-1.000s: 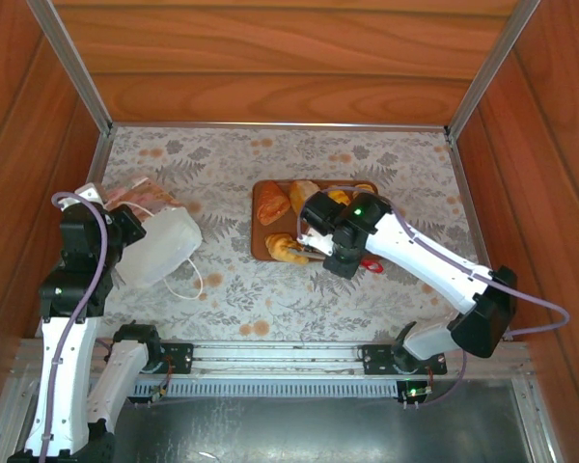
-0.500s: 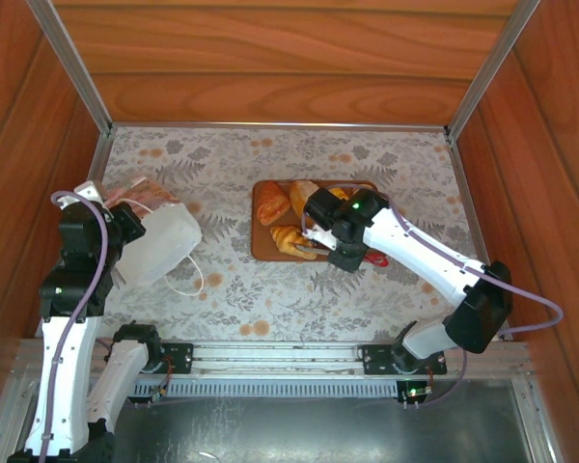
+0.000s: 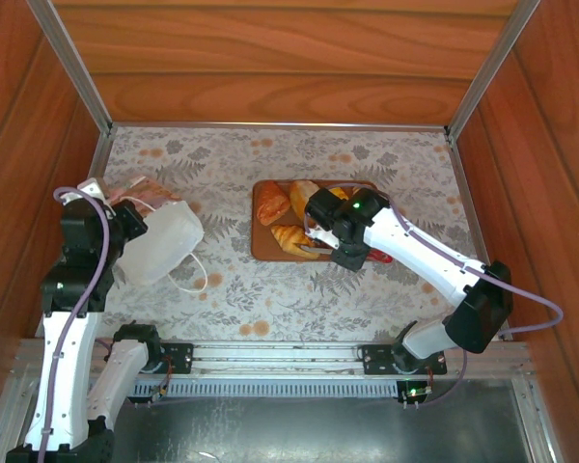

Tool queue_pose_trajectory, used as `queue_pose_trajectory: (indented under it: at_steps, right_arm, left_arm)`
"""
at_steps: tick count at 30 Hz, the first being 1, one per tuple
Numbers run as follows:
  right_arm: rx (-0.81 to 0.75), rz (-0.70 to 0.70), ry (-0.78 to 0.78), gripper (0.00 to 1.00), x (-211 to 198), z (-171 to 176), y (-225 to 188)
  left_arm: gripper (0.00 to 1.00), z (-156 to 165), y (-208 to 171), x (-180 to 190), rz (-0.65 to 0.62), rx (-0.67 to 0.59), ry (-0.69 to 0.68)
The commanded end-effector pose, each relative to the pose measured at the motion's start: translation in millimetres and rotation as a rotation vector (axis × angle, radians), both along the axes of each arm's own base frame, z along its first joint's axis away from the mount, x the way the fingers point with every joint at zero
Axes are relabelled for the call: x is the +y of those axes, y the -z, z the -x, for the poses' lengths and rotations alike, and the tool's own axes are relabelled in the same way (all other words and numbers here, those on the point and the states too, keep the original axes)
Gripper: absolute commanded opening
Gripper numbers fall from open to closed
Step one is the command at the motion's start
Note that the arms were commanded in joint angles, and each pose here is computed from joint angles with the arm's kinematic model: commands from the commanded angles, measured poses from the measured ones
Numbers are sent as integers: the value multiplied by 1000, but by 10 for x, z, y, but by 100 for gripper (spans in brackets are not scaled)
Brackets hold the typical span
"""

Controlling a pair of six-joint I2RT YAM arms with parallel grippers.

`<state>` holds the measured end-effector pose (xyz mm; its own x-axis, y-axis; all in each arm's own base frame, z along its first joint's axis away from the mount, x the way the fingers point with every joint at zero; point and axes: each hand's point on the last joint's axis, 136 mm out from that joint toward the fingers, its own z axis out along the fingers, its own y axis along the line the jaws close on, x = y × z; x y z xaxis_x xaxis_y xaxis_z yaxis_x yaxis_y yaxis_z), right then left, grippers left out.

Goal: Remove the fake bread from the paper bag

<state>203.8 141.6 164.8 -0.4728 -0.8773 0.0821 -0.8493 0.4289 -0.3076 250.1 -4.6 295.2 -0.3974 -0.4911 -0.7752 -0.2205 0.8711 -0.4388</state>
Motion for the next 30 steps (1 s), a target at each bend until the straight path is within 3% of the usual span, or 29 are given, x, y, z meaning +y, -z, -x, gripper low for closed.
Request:
queue_pose_trajectory:
  at_steps: [1,17,30]
  right_arm:
    - [-22,-1,43,33,-68,5,-136]
    - [6,-184,80,33,101,166,-377]
    - [-154,-513,170,29,368,-18,-848]
  left_arm:
    - [0,-65,-142,-89,38,-38,37]
    - [0,-237,-170,-252,126,-16,94]
    - [0,-609,-450,-501,257,-39,183]
